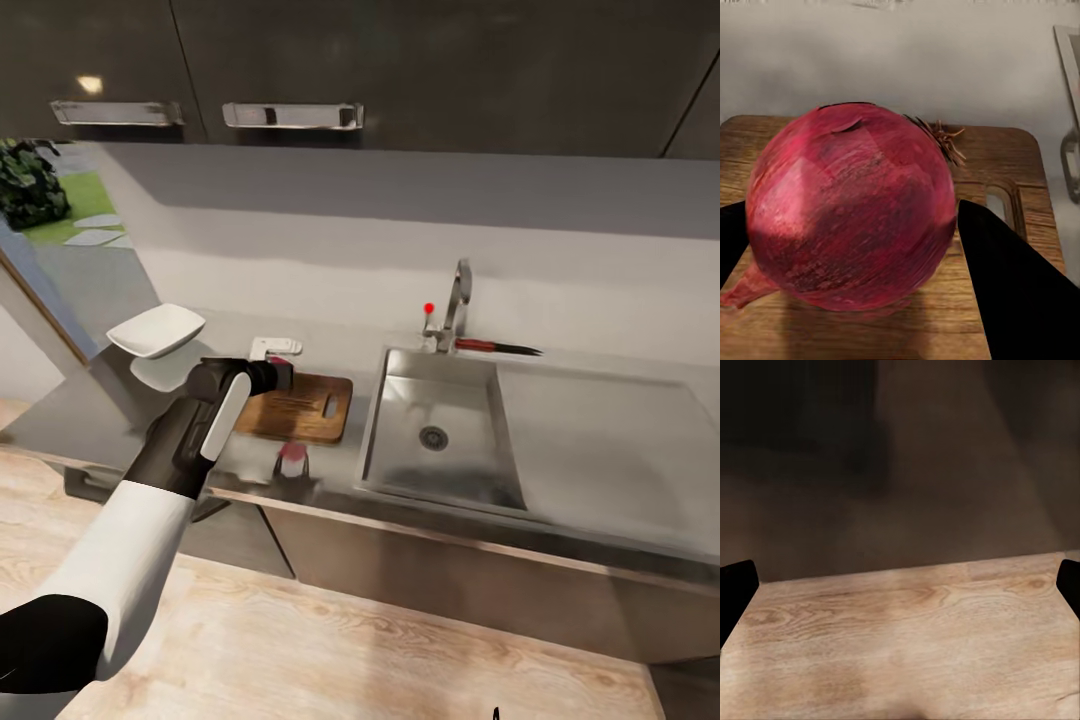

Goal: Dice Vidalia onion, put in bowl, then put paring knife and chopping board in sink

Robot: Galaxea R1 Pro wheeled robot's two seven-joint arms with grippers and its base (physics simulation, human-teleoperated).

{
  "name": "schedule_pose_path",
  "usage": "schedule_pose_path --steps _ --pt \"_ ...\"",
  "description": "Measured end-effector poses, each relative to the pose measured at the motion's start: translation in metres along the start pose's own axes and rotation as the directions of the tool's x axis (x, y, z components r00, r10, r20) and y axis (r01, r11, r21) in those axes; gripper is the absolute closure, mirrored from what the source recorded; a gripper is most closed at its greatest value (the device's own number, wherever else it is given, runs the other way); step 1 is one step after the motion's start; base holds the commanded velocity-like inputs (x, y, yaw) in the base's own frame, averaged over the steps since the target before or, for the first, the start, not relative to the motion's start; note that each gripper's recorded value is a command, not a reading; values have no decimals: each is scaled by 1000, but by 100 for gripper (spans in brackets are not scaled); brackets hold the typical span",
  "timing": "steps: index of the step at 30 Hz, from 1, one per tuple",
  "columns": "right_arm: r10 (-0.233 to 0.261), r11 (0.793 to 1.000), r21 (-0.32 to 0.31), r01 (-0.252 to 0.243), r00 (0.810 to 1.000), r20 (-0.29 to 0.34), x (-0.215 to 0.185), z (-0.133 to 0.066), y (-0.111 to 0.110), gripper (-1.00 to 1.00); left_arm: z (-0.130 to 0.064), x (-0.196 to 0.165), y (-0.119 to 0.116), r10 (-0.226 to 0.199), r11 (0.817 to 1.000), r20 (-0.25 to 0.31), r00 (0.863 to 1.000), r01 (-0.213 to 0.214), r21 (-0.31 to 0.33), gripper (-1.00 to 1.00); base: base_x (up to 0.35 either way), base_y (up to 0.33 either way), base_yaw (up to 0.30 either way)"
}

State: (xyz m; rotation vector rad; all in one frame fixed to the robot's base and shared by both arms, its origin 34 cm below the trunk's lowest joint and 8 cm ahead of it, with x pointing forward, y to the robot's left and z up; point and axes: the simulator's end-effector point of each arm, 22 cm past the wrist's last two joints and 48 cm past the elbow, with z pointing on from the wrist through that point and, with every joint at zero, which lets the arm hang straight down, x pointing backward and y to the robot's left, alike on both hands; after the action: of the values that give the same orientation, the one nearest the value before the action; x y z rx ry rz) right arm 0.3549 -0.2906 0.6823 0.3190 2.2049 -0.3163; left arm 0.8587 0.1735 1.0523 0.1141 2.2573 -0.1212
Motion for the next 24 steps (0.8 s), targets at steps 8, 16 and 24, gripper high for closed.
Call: schedule_pose_path --steps 8,16,24 --pt "0 1000 0 0 1000 -1 0 0 0 -100 4 7 2 -1 1000 -19 1000 1 -3 100 167 0 0" --pt "0 1000 0 0 1000 -1 0 0 0 -100 14 25 4 -6 1000 -66 998 5 -9 100 7 0 0" --pt "0 1000 0 0 1000 -1 0 0 0 -100 20 38 5 -7 1000 -98 995 6 -13 100 0 0 0"
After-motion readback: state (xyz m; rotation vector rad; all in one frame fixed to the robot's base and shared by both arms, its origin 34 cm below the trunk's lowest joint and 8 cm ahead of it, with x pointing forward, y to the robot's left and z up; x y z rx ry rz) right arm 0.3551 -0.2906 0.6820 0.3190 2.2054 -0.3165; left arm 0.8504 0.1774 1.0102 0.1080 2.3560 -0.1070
